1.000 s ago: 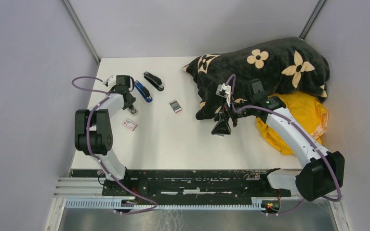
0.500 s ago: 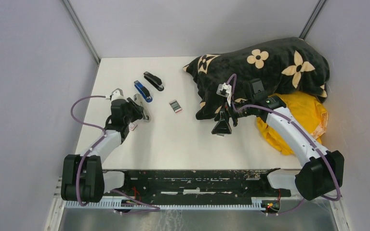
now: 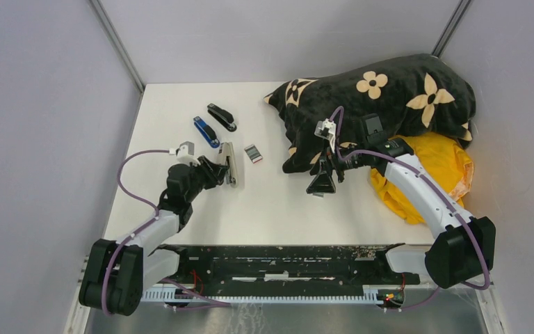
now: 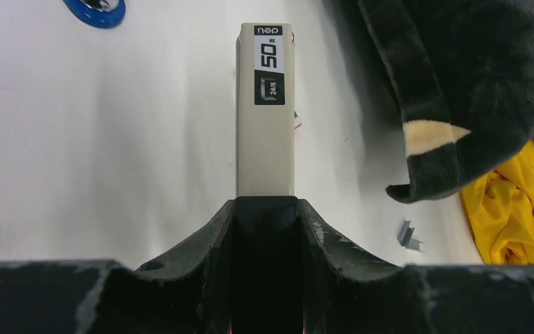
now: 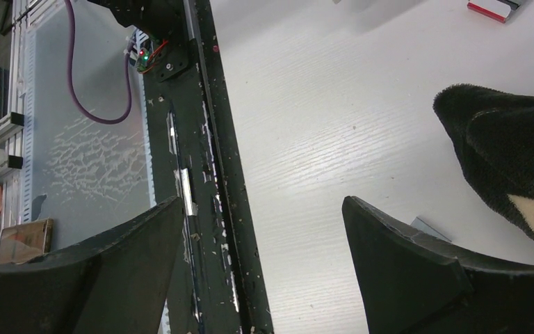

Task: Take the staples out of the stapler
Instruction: Pick up the stapler from the center of the board, then unload the staple at the center of the board.

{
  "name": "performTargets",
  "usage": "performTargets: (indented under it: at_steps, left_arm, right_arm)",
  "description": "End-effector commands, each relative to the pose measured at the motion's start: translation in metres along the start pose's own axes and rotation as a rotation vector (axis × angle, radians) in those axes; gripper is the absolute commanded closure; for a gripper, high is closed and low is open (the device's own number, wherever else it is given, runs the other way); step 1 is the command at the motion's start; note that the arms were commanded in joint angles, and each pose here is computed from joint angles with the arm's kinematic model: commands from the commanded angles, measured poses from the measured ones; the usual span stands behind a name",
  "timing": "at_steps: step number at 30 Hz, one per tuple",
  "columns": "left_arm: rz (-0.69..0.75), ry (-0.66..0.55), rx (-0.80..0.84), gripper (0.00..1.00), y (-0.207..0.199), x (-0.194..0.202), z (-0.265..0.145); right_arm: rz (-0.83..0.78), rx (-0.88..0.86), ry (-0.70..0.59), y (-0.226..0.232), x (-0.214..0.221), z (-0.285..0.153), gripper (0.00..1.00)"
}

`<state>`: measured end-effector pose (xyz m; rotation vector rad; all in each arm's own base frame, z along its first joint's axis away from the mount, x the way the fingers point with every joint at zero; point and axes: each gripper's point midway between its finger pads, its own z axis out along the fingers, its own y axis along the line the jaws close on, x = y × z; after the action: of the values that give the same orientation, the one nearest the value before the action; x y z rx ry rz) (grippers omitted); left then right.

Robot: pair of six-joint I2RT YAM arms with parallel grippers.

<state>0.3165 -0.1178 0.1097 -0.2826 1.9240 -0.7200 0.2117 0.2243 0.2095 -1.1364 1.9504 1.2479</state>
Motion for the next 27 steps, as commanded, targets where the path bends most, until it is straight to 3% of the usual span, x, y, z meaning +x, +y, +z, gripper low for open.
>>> performTargets:
  at_steps: [1, 12, 19, 27]
  left_arm:
    - [0.000, -0.155, 0.256, 0.97, -0.062, -0.034, -0.015]
    - [-0.010, -0.194, 0.495, 0.97, -0.120, -0.013, -0.057]
    - [-0.003, -0.227, 0.632, 0.97, -0.149, -0.005, -0.074]
    - [0.001, -0.181, 0.728, 0.97, -0.172, 0.014, -0.081]
  right_arm:
    - [-0.052, -0.023, -0.034, 0.006, -0.009, -0.007, 0.09]
    - [-0.074, -0.124, -0.154, 0.013, -0.010, -0.031, 0.08]
    - [-0.085, -0.057, -0.208, -0.002, 0.003, -0.046, 0.00]
    - [-0.136, -0.054, -0.334, 0.009, 0.007, -0.064, 0.01]
